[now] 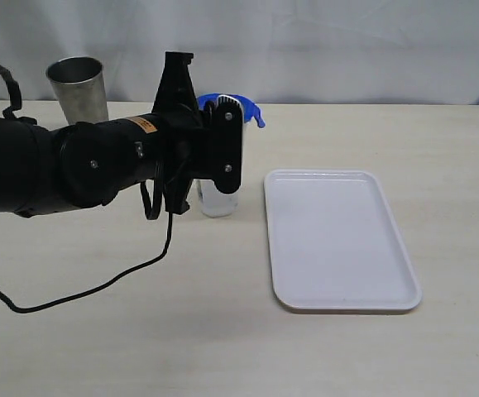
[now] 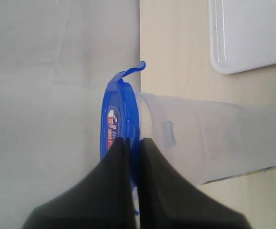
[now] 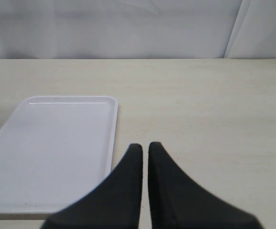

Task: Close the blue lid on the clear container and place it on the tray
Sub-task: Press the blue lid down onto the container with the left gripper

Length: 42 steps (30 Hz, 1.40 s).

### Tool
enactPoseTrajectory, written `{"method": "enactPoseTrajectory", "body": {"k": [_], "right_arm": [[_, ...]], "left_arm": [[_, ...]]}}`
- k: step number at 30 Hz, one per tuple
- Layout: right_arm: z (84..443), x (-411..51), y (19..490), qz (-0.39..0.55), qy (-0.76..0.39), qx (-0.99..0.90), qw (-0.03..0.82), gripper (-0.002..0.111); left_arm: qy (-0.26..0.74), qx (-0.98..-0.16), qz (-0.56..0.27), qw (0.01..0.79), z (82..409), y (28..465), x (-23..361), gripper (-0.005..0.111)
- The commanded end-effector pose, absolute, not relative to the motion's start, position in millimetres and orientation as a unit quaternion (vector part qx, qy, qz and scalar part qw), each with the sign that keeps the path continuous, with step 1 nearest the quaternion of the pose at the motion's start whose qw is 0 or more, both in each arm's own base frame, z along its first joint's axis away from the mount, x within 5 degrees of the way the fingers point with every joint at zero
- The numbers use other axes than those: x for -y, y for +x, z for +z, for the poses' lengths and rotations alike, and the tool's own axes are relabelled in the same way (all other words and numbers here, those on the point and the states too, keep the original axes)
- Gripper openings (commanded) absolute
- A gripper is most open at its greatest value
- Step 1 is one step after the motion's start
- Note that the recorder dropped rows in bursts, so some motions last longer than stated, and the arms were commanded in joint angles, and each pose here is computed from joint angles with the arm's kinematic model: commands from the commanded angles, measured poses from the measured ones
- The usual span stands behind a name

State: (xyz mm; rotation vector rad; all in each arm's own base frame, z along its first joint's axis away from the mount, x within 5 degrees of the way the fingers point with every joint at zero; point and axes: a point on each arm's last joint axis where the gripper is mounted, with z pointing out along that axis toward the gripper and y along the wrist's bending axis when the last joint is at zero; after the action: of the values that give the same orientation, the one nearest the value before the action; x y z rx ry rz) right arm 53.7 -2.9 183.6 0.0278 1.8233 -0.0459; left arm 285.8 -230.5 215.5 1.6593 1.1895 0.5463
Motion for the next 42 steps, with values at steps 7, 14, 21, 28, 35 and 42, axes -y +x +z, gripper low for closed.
{"method": "enactPoseTrajectory", "body": {"k": [7, 14, 21, 28, 35, 42], "right_arm": [[183.3, 3.2, 53.7, -0.022, 0.014, -0.788, 0.615, 0.004], [183.3, 3.2, 53.7, -0.022, 0.014, -0.788, 0.615, 0.004], [183.3, 3.2, 53.7, -0.022, 0.014, -0.788, 0.615, 0.004], [183.3, 3.2, 53.7, -0.022, 0.014, -0.788, 0.615, 0.004], [183.3, 3.2, 53.7, -0.022, 0.014, -0.788, 0.615, 0.004], [183.3, 3.2, 53.7, -0.022, 0.014, -0.788, 0.615, 0.004]], "left_arm": [[0.705, -0.474, 0.220, 0.480, 214.7, 280.7, 232.9, 0.000], [0.696, -0.474, 0.232, 0.487, 216.9, 282.4, 232.2, 0.000], [0.691, -0.472, 0.241, 0.492, 218.6, 283.6, 231.6, 0.000], [0.694, -0.470, 0.240, 0.490, 218.1, 283.3, 231.7, 0.000], [0.683, -0.498, 0.233, 0.481, 216.1, 283.9, 228.8, 0.000], [0.691, -0.495, 0.227, 0.476, 214.6, 282.8, 229.5, 0.000]]}}
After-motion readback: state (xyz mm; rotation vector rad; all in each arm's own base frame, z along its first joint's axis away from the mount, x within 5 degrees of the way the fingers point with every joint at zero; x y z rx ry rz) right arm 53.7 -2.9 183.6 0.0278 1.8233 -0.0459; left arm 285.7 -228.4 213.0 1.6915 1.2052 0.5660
